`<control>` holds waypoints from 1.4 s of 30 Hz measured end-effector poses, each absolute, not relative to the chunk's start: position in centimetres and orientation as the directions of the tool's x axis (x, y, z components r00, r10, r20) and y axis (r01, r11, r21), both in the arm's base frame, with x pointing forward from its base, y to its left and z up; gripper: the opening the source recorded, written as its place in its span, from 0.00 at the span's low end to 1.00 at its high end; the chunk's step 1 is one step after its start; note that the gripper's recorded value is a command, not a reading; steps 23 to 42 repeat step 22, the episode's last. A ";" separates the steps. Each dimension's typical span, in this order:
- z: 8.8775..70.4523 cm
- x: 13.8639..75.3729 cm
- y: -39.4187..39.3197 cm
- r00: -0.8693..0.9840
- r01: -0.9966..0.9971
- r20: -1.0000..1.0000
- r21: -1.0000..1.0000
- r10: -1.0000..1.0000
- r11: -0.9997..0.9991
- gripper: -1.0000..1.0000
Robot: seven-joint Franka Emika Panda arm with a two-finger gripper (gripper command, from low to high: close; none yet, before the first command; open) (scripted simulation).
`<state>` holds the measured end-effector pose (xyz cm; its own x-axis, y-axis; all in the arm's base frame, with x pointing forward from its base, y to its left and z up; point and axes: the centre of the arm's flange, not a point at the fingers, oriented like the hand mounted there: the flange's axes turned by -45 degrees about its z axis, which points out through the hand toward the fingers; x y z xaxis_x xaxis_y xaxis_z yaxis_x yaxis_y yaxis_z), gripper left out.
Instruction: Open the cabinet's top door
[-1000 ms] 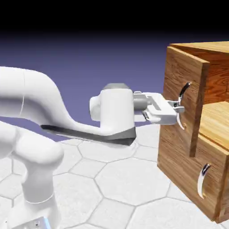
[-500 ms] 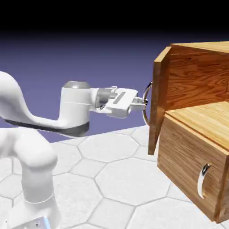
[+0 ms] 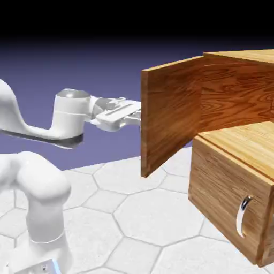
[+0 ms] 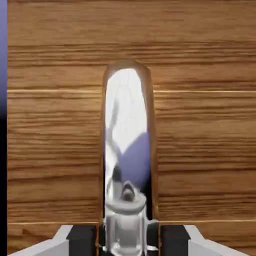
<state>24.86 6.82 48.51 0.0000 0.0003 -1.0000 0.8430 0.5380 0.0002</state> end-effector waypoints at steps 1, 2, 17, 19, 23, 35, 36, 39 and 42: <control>48.5 24.7 7.6 0.000 0.855 -1.000 0.000 0.000 0.519 0.00; 48.5 24.6 8.5 0.000 0.867 -1.000 0.000 0.000 0.499 0.00; 48.5 25.5 22.2 0.000 0.989 -1.000 0.000 0.000 0.149 0.00; 48.5 25.9 23.7 0.000 0.994 -1.000 0.000 0.000 0.109 0.00; 48.5 26.6 25.5 0.000 0.998 -1.000 0.000 0.000 0.055 0.00; 48.5 26.6 25.5 0.000 0.998 -1.000 0.000 0.000 0.055 0.00; 48.5 26.6 25.5 0.000 0.998 -1.000 0.000 0.000 0.055 0.00; 48.5 26.6 25.5 0.000 0.998 -1.000 0.000 0.000 0.055 0.00; 48.5 26.6 25.5 0.000 0.998 -1.000 0.000 0.000 0.055 0.00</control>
